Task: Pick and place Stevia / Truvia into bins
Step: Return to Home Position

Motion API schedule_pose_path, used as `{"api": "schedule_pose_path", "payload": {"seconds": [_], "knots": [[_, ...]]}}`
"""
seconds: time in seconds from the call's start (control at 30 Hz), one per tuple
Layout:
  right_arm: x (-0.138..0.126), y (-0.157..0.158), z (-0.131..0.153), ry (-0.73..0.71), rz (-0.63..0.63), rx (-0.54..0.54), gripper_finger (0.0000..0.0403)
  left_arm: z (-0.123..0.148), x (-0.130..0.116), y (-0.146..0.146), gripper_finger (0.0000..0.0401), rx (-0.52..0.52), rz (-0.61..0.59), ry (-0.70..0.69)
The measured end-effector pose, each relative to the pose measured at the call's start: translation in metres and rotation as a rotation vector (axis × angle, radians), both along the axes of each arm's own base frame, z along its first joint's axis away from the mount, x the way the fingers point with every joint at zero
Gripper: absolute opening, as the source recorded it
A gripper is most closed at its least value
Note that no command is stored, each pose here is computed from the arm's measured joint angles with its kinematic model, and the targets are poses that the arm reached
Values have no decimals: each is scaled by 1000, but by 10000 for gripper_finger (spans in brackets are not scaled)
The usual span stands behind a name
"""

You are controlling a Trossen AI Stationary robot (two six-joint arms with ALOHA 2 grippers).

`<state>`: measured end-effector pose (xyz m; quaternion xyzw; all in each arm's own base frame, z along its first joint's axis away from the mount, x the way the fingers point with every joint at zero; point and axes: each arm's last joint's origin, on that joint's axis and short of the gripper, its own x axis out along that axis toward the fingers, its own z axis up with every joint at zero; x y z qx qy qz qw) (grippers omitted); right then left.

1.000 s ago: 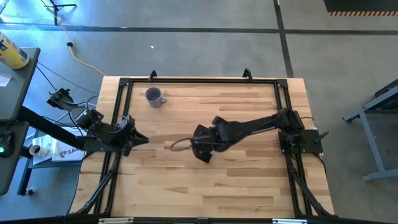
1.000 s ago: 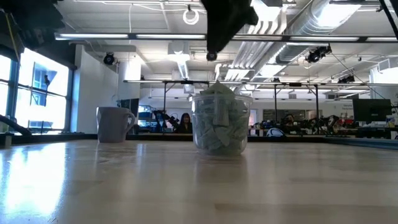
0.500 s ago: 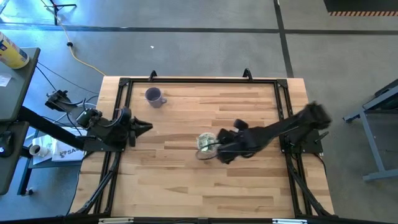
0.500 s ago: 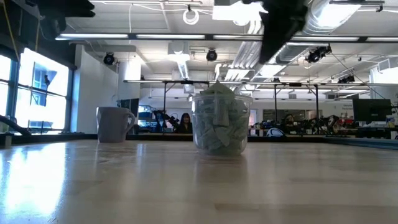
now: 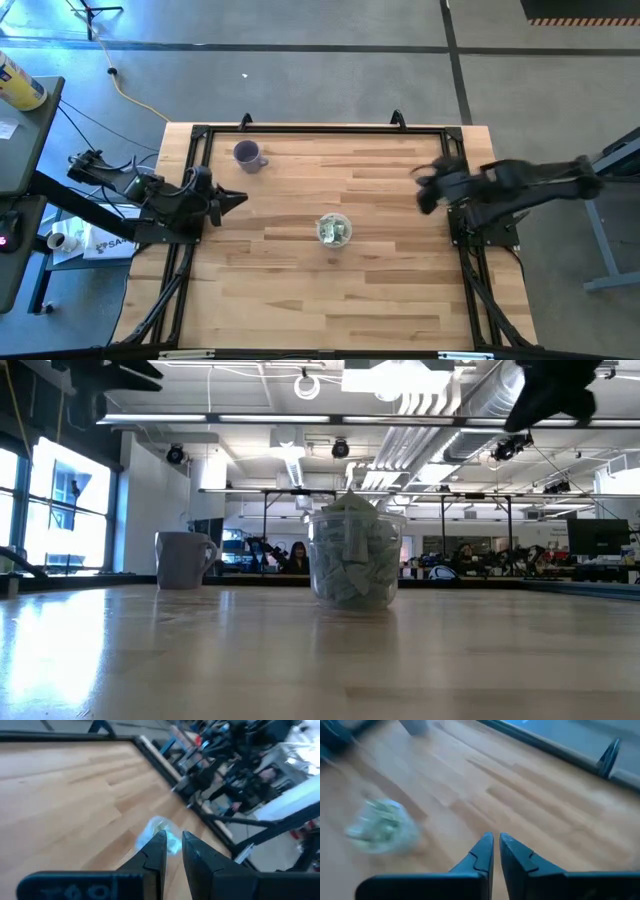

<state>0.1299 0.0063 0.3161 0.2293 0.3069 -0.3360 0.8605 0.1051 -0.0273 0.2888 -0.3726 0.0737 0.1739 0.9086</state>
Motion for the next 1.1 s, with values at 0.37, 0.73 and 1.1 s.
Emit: {"api": "schedule_pose_path", "payload": {"seconds": [0.37,0.73,1.1], "knots": [[-52,-2,17,-575,398,-143,37,12,11,1,97,359,-94,-167],[-68,-5,-63,-850,424,-140,40,-57,24,27,97,427,-281,-366],[-51,-3,-94,-840,444,-72,41,-101,14,39,97,352,-283,-332]]}}
